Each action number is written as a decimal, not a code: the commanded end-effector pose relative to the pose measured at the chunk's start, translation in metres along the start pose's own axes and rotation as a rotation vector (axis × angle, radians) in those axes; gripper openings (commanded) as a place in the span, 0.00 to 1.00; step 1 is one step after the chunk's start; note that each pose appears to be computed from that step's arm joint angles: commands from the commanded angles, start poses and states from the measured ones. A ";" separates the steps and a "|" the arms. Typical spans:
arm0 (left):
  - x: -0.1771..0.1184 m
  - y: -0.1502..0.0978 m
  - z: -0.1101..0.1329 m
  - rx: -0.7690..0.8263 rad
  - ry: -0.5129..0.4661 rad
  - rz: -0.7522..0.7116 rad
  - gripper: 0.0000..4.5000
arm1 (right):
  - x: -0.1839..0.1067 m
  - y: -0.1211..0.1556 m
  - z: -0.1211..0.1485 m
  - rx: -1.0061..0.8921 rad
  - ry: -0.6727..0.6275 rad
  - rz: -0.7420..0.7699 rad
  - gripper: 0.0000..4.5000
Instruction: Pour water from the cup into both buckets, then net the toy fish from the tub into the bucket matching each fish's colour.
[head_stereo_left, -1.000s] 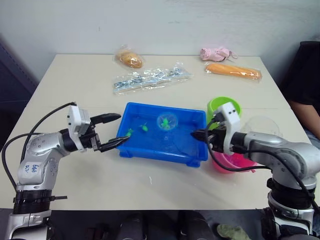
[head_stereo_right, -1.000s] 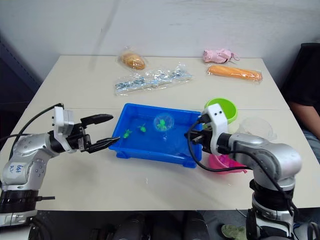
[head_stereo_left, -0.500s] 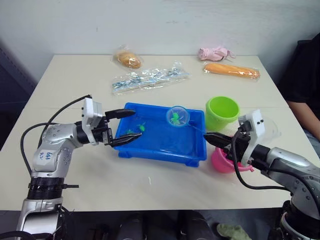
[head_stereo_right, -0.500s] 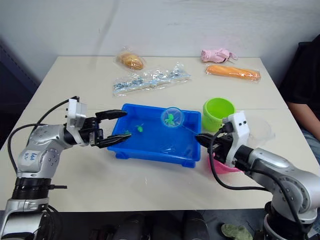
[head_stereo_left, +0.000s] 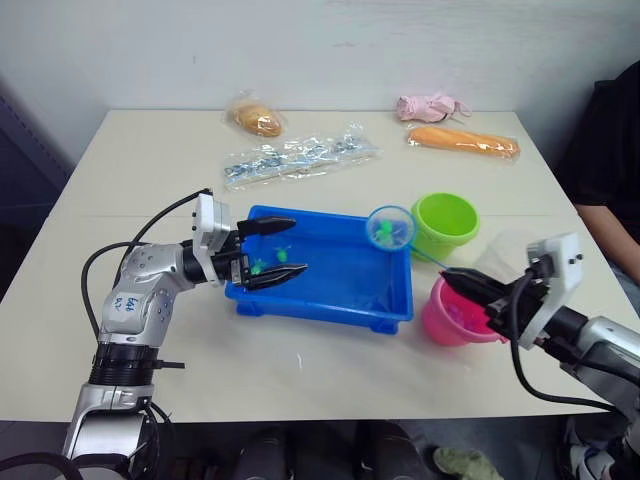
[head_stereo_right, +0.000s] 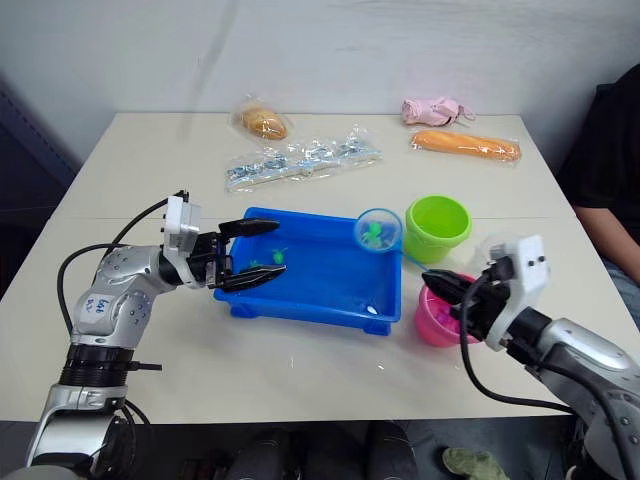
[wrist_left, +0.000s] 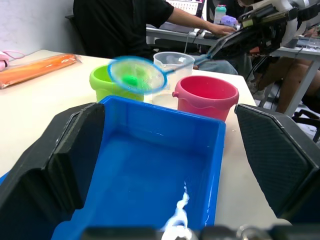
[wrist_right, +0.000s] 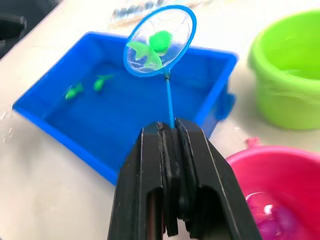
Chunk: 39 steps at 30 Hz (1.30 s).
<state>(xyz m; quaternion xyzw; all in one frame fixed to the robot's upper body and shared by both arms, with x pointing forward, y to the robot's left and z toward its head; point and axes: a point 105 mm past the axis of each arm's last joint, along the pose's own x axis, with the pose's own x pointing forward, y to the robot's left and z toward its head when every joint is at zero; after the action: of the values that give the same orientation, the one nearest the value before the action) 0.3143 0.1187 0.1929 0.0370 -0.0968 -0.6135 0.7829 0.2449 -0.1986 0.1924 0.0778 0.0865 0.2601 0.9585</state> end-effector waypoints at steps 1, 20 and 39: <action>0.008 -0.002 0.005 0.024 -0.023 -0.015 0.99 | -0.018 -0.013 0.021 -0.065 -0.067 -0.082 0.00; 0.021 -0.001 0.002 0.008 -0.040 -0.029 0.99 | 0.000 -0.074 0.040 -0.541 0.037 -0.379 0.00; 0.020 -0.008 -0.001 0.007 -0.049 -0.014 0.99 | 0.005 -0.085 0.036 -1.099 0.166 -0.406 0.00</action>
<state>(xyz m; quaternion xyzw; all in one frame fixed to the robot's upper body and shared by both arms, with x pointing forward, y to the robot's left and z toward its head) 0.3153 0.0986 0.1821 0.0142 -0.0939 -0.6190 0.7796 0.2987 -0.2710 0.1966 -0.4350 0.0494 0.0939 0.8942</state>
